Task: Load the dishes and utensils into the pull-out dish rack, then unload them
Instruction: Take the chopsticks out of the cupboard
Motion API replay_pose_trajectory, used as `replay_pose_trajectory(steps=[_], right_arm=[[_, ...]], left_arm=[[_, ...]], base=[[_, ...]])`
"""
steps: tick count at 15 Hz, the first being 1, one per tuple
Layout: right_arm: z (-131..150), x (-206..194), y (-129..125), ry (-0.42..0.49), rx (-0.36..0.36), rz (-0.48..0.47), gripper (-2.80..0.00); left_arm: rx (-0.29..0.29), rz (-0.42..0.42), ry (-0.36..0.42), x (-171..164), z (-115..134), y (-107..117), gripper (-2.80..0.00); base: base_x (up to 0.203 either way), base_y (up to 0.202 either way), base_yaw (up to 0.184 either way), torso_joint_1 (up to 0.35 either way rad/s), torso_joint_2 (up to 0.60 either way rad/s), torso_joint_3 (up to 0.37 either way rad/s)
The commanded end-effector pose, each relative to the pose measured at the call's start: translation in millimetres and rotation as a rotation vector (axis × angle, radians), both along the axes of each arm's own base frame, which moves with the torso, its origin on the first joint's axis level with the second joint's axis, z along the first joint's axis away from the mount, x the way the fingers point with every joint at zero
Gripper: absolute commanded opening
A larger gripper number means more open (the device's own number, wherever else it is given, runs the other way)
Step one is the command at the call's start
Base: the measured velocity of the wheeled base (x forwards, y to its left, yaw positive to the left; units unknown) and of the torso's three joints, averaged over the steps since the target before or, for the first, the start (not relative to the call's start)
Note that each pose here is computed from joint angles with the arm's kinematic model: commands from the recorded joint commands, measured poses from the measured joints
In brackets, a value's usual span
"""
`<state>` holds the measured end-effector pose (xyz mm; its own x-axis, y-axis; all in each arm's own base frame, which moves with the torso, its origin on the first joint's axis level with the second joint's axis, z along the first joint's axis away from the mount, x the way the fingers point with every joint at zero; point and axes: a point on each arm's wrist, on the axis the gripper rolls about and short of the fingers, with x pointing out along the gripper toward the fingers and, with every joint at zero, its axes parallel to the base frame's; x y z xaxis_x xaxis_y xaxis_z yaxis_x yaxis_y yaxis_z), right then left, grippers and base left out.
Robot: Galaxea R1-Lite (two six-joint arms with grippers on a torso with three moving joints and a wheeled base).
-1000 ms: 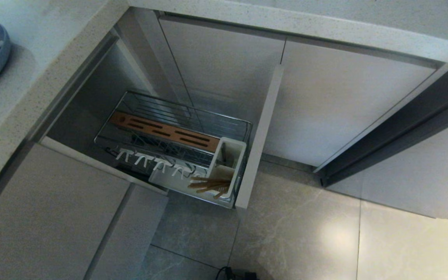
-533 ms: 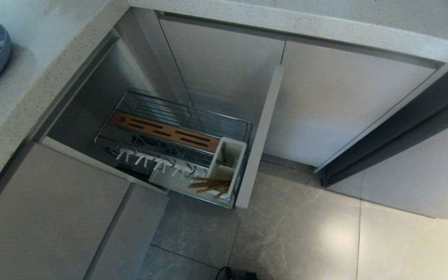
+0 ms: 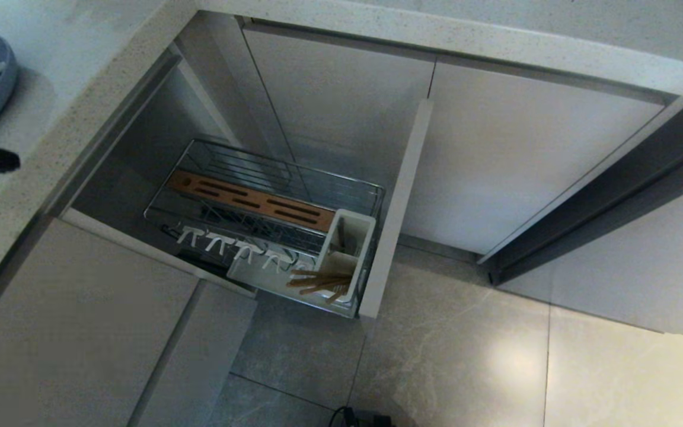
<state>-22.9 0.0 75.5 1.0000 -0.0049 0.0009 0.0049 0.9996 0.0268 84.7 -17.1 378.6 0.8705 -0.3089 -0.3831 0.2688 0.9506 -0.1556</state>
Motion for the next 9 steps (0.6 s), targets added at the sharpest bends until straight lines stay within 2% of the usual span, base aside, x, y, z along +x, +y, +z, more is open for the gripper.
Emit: replay_pose_trajectory(steps=[1, 3, 9], right_arm=[[0.0, -0.1, 0.0, -0.001, 0.001, 0.000, -2.80], [0.0, -0.1, 0.0, -0.001, -0.001, 0.000, -2.80], [0.0, -0.1, 0.0, -0.001, 0.000, 0.000, -2.80]], left_arm=[[0.006, -0.065, 0.198, 15.4, -13.3, -6.5, -2.80], [-0.017, -0.124, 0.303, 23.2, -15.9, -10.4, -2.80], [-0.086, -0.096, 0.597, 88.8, -43.9, -33.9, -2.80]], base=[[0.000, 0.000, 0.000, 0.000, 0.00, 0.000], [0.000, 0.000, 0.000, 0.000, 0.00, 0.000], [0.000, 0.000, 0.000, 0.000, 0.00, 0.000]])
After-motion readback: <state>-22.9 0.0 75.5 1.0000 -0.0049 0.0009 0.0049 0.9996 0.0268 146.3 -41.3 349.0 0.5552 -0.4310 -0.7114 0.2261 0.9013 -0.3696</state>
